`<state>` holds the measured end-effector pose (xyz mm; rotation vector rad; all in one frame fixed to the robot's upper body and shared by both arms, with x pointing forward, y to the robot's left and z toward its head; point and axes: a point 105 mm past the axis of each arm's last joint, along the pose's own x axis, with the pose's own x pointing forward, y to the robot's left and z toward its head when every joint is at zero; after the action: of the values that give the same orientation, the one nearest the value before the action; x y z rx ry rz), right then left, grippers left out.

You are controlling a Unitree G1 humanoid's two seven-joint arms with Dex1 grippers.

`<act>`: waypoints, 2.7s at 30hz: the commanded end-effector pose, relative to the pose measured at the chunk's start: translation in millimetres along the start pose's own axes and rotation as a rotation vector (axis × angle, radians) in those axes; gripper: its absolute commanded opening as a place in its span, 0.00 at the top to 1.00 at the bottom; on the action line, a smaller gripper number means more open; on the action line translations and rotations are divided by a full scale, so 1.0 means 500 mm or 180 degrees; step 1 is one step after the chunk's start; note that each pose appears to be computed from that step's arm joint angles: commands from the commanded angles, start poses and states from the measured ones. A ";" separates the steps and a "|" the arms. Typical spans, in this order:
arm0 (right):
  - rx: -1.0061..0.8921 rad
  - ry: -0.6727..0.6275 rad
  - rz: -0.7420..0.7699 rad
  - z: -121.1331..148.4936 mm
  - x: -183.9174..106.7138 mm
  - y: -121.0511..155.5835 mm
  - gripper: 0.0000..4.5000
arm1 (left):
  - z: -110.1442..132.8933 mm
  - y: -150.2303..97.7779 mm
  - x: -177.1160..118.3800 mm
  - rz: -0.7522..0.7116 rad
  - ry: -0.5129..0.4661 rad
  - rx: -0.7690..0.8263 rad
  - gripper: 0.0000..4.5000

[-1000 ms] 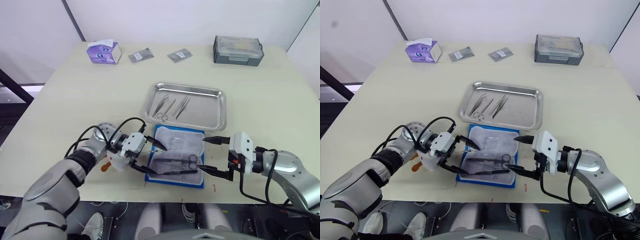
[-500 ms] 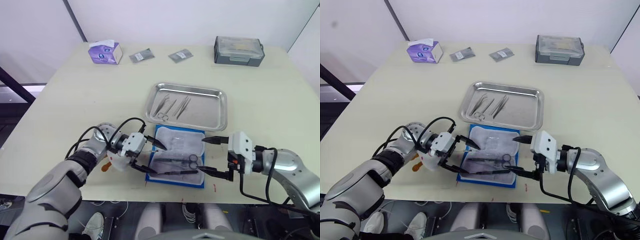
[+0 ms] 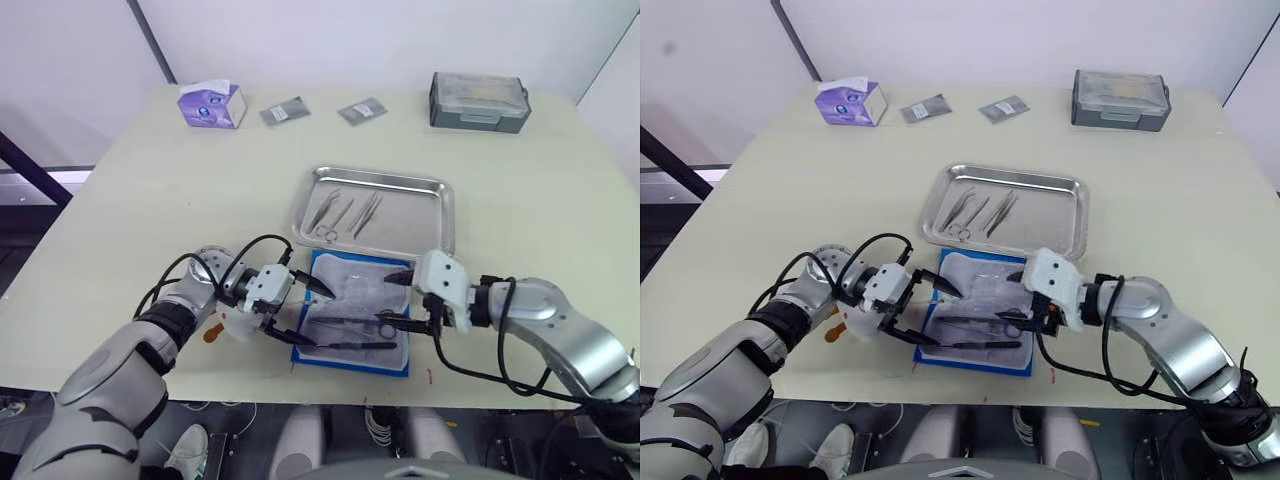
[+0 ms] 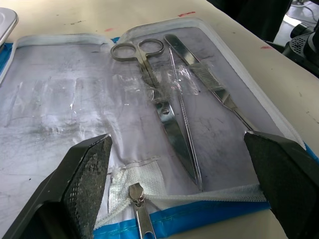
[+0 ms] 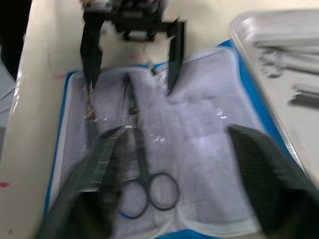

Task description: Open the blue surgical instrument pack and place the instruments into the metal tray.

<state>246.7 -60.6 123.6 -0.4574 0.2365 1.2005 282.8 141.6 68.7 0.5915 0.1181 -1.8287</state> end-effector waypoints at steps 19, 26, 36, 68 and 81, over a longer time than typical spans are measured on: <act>-0.0459 0.0718 -0.0047 -0.031 0.045 0.010 0.29 | -0.044 -0.052 0.011 -0.0343 0.0190 -0.0255 0.00; -0.0408 0.0758 0.0082 -0.039 0.055 0.024 0.29 | -0.043 -0.047 0.012 -0.0338 0.0194 -0.0256 0.00; -0.0296 0.0974 0.0261 -0.058 0.061 0.033 0.41 | -0.043 -0.046 0.010 -0.0338 0.0209 -0.0274 0.00; -0.1149 0.1220 0.0240 0.009 0.034 0.009 0.99 | -0.043 -0.036 0.011 -0.0312 0.0217 -0.0305 0.00; -0.1197 0.1241 0.0159 0.023 0.006 -0.001 0.99 | -0.041 -0.033 0.015 -0.0319 0.0205 -0.0297 0.00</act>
<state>244.1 -54.5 110.5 -1.0040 0.4484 1.2328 285.9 137.3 67.5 0.5899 0.1317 -1.8331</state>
